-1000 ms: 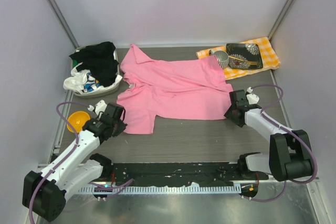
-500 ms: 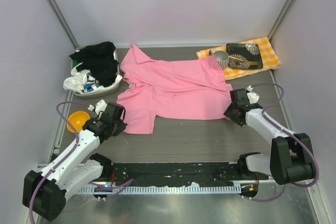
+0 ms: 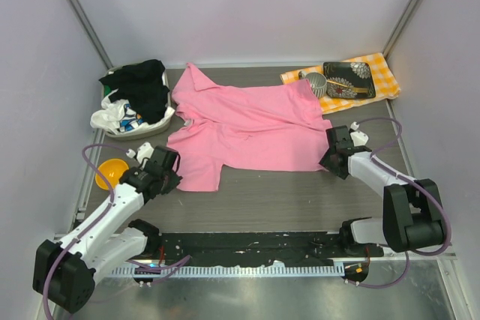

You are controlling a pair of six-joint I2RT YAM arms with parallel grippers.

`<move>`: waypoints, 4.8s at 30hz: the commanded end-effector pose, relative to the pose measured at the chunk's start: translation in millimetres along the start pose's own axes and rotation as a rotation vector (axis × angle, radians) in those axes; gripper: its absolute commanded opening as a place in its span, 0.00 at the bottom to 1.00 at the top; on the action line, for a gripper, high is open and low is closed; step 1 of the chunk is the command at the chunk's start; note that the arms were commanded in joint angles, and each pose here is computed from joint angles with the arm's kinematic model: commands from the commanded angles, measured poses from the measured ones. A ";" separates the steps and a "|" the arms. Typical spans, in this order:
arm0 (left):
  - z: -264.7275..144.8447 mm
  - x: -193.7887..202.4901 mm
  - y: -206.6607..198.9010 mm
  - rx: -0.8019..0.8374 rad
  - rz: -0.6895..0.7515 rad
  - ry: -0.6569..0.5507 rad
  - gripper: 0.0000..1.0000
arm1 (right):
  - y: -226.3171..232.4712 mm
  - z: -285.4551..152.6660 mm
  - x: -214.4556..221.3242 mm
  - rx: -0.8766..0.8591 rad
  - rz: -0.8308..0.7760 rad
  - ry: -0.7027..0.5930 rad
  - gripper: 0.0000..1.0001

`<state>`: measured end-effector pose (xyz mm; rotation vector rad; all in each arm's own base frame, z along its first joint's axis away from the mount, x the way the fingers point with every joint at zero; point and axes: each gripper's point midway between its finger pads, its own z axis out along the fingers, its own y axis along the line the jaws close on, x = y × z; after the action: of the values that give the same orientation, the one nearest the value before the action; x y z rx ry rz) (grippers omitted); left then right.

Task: Fold and stack the t-shirts

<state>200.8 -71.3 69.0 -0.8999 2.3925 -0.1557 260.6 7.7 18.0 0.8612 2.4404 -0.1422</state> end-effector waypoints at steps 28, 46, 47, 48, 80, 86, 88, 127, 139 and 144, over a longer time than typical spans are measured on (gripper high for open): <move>-72.1 -21.8 -0.4 0.196 -0.077 -0.061 0.00 | 10.8 -80.0 -36.2 -0.217 0.023 -0.176 0.01; -148.9 -22.1 14.0 0.433 -0.177 -0.090 0.00 | 4.5 -166.2 -34.7 -0.423 0.058 -0.228 0.01; -153.6 -24.1 13.1 0.446 -0.180 -0.096 0.00 | 4.3 -168.8 -36.7 -0.426 0.063 -0.235 0.01; -155.6 -25.6 12.9 0.449 -0.181 -0.101 0.00 | 4.3 -169.3 -36.6 -0.426 0.059 -0.234 0.01; -112.9 -135.4 -141.5 0.424 0.015 -0.306 0.00 | 69.8 -104.4 -94.0 -0.306 0.033 -0.304 0.01; -102.5 -143.9 -153.4 0.404 0.032 -0.321 0.00 | 68.4 -85.7 -92.7 -0.248 0.022 -0.293 0.01; -95.1 -145.2 -155.9 0.388 0.041 -0.318 0.00 | 68.7 -81.3 -95.4 -0.234 0.025 -0.301 0.01; -33.7 -108.7 -186.7 0.326 0.105 -0.185 1.00 | 153.9 -80.9 -80.4 -0.282 -0.251 -0.246 0.99; 27.4 -32.5 -120.9 0.283 0.109 -0.143 1.00 | 166.9 -66.9 -12.7 -0.434 -0.425 -0.096 0.97; 37.2 -35.0 -121.1 0.283 0.129 -0.179 1.00 | 162.9 -52.0 -3.5 -0.416 -0.426 -0.088 0.96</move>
<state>279.3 -130.8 61.7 -0.6007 2.3607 -0.2655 331.7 143.9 82.0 0.1691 2.4352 0.1536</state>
